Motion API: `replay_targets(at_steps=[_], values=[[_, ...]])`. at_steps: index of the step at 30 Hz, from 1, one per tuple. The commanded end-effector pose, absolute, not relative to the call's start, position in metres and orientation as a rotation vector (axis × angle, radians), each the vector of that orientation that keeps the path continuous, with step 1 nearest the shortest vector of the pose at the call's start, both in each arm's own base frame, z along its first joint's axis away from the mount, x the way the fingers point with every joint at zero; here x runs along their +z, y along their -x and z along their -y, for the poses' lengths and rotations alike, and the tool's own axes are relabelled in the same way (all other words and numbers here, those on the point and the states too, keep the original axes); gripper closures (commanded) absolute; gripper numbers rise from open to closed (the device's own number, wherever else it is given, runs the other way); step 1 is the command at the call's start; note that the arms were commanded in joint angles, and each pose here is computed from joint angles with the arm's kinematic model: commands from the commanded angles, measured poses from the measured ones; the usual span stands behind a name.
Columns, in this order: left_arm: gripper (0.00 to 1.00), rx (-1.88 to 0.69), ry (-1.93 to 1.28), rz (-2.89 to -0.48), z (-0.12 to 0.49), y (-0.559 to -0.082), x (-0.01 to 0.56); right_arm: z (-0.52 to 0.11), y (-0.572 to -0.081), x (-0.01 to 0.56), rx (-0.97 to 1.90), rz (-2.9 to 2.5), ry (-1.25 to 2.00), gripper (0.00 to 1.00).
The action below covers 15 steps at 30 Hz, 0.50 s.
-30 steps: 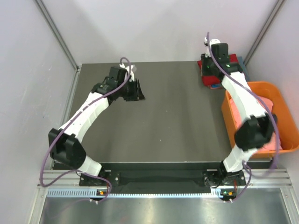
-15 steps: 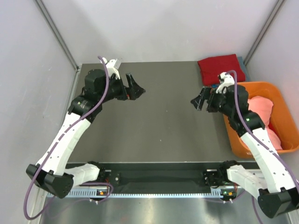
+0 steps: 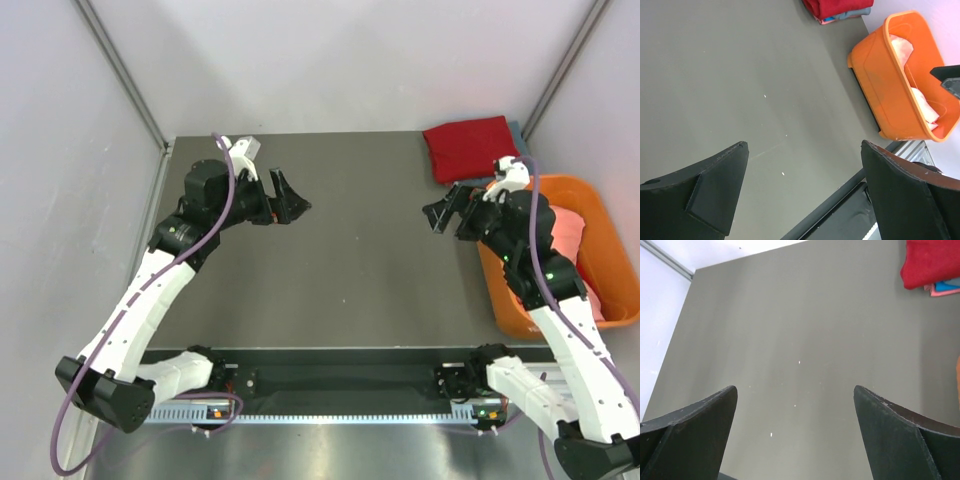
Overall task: Fold and stack the t-shirts
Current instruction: Reset both grippers
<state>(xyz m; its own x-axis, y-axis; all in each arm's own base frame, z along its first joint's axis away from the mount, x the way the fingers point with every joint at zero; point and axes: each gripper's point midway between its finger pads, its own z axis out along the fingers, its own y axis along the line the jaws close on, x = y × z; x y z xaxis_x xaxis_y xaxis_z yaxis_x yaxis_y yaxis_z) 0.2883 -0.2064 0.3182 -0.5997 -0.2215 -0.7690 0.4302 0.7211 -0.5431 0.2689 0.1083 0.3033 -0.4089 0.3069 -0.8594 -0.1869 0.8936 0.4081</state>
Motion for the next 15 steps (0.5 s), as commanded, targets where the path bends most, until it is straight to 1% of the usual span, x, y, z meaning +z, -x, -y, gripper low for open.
replay_targets(at_steps=[1,15], values=[[0.02,-0.925,-0.187,-1.92,0.206,-0.288,0.342,-0.107,-0.266,0.336,0.559,-1.827,-0.102,0.0],[0.01,-0.918,-0.19,-1.915,0.205,-0.288,0.34,-0.105,-0.265,0.326,0.546,-1.843,-0.1,0.0]])
